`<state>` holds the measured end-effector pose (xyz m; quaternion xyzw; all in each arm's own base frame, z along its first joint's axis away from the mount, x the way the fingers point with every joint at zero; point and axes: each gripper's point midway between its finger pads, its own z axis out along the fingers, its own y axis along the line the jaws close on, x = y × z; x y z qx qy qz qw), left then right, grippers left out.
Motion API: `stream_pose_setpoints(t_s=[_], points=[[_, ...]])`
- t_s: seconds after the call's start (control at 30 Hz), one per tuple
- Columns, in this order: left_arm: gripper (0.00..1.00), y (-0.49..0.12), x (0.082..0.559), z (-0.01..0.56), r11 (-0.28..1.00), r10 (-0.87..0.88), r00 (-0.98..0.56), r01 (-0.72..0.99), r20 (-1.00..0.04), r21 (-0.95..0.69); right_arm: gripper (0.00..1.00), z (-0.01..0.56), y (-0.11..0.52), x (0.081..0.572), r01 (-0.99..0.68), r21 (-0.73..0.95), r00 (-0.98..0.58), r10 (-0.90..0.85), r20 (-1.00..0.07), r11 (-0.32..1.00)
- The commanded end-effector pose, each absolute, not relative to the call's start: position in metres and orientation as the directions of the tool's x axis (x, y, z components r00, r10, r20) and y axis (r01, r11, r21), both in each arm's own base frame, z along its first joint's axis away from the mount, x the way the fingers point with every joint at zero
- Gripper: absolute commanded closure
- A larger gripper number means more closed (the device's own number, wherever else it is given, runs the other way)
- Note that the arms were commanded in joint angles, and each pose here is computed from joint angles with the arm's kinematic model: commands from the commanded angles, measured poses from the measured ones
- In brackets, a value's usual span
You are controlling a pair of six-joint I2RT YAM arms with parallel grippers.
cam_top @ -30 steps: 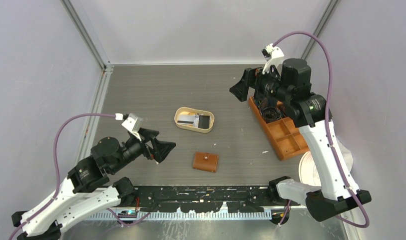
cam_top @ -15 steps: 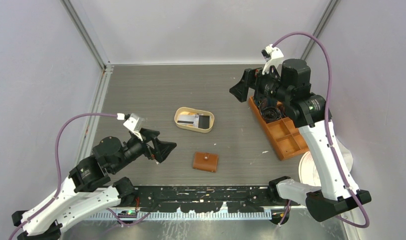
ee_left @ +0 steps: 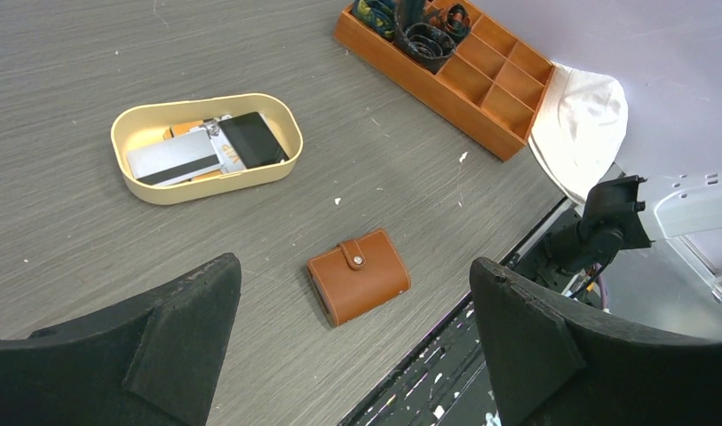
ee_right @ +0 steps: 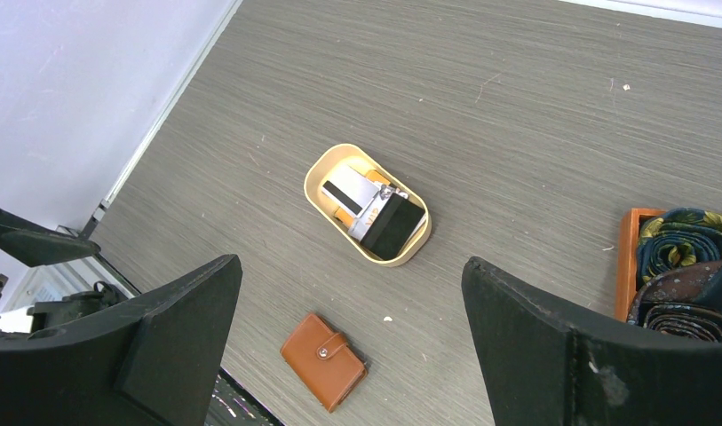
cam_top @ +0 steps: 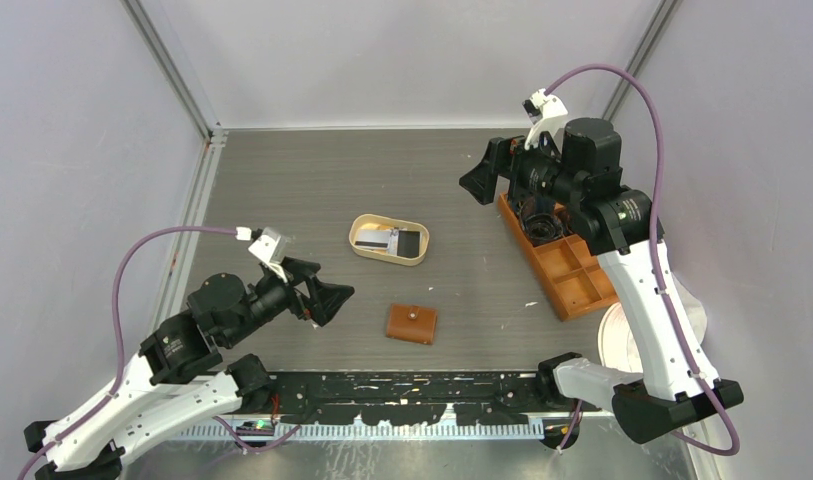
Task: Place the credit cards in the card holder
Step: Reset both arms
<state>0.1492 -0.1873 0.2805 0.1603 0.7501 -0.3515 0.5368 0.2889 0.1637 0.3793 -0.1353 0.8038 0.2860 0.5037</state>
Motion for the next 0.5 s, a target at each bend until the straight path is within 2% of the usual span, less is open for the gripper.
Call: stream_pose_setpoints(t_s=[0.0,0.47], points=[[0.0,-0.1917,0.1505,0.2936,0.679,-0.168,-0.34,0.64,-0.925,-0.358,0.0,0.4021,0.1636,0.2863,-0.53,0.316,-0.389,0.105,-0.915,0.787],[0.0,-0.1916,0.1503,0.2924,0.68,-0.165,-0.342,0.64,-0.925,-0.358,0.0,0.4016,0.1631,0.2866,-0.528,0.317,-0.39,0.107,-0.915,0.787]])
